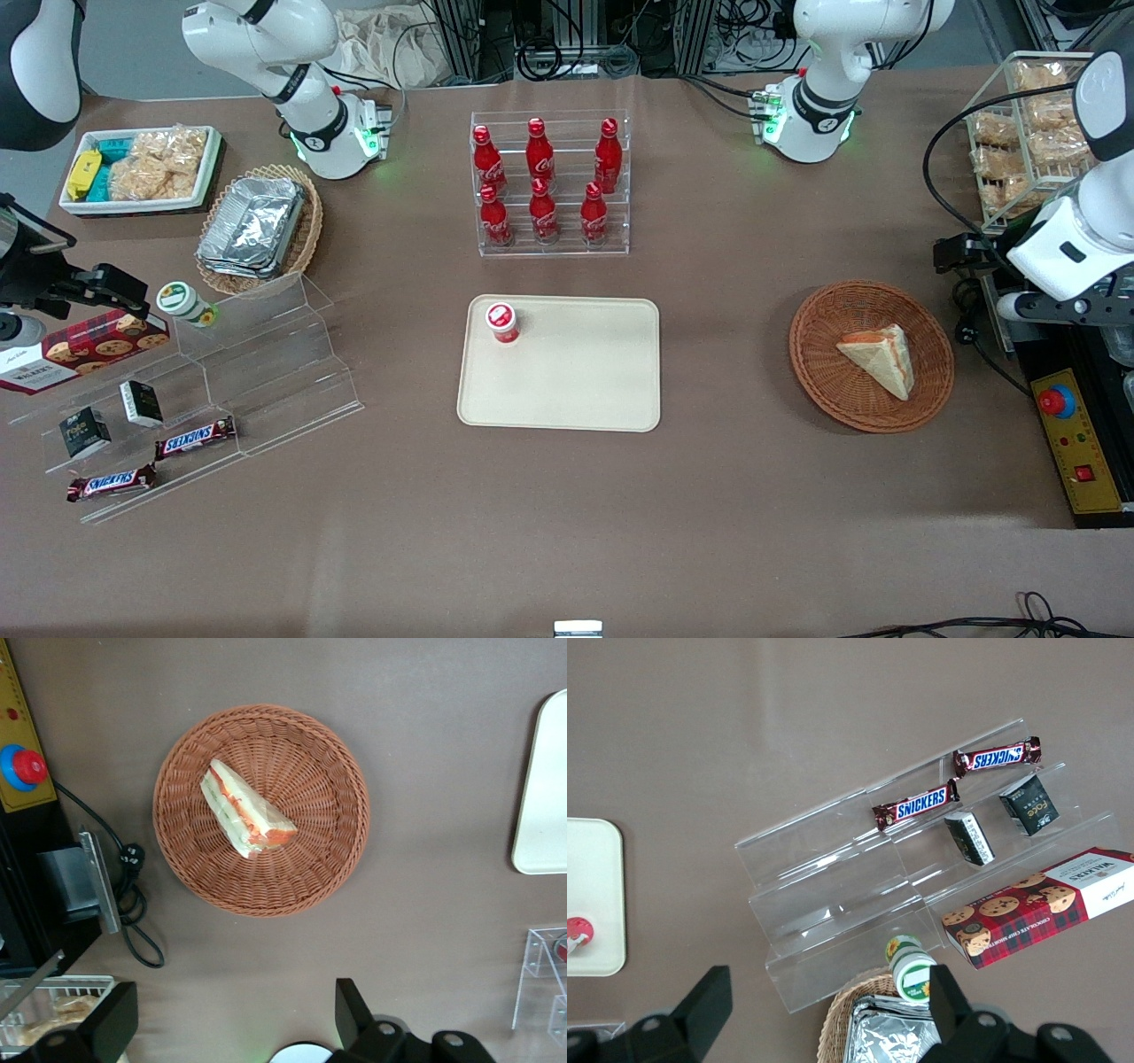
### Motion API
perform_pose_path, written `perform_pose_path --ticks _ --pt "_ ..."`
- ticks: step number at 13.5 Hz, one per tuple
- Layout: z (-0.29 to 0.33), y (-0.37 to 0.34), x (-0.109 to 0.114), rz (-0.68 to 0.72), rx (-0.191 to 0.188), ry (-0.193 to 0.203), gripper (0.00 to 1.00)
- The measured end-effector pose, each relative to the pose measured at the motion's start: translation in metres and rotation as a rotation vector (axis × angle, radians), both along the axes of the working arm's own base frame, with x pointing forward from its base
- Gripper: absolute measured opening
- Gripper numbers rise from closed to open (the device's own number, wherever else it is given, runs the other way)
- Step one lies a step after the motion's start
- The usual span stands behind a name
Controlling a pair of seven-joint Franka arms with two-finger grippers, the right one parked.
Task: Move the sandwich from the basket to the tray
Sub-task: 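Move the left gripper over the wrapped sandwich in the wicker basket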
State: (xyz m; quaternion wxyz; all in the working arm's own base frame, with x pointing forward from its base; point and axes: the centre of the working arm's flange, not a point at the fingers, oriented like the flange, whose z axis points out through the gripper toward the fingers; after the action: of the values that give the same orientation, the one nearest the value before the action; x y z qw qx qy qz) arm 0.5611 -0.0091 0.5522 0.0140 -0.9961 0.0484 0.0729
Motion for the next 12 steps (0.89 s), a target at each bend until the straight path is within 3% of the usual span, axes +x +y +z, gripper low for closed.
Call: perform_pose_path --ticks 4,7,10,12 --pt "-0.005 0.004 0.002 0.007 0.001 0.008 1.00" --pt "-0.033 0.026 0.005 0.159 0.021 0.028 1.00" --pt "-0.088 0.057 0.002 0.354 0.040 -0.012 1.00" --pt "-0.123 0.059 0.001 0.510 0.050 -0.076 1.00"
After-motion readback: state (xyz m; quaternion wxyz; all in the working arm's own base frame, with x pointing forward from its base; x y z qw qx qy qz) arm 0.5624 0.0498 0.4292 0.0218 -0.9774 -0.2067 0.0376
